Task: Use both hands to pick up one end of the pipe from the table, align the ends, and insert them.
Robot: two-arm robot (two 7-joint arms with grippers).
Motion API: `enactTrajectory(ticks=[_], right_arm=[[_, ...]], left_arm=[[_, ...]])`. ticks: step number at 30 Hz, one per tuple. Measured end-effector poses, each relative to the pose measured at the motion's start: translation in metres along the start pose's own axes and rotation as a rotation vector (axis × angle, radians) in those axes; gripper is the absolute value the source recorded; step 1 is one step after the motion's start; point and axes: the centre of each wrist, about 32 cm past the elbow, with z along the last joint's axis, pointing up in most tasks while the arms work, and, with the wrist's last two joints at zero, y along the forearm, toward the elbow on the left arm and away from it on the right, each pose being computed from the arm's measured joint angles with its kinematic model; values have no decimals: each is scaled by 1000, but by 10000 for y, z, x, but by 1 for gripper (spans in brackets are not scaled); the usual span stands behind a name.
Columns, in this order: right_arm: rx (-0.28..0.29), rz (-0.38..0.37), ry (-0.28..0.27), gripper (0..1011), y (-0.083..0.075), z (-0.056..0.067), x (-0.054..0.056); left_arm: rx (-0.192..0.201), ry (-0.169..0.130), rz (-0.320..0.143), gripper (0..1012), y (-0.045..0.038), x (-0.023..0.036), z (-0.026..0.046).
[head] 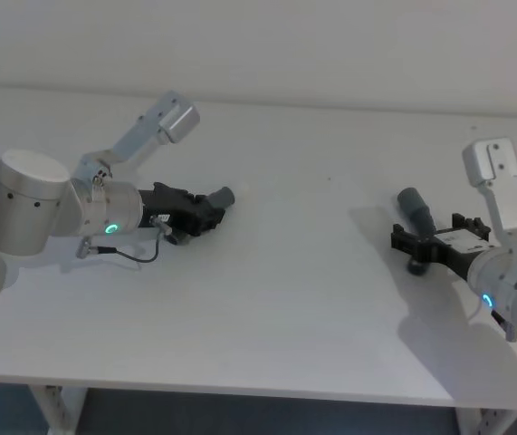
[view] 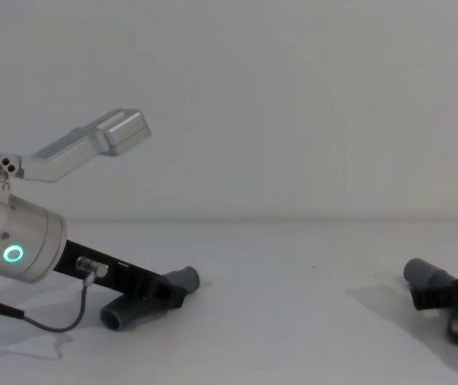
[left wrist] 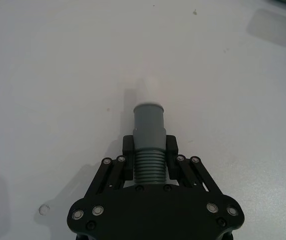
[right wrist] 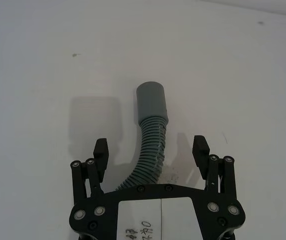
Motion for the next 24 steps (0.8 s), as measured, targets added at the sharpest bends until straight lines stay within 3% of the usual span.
enactTrajectory(ticks=[17,24], right_arm=[[-27,-7,1,1001,58,41,-37],[-34,-7,1,876,67,51,-44]], left_arm=[[0,0,0,360,0,0,0],[0,0,0,360,0,0,0]])
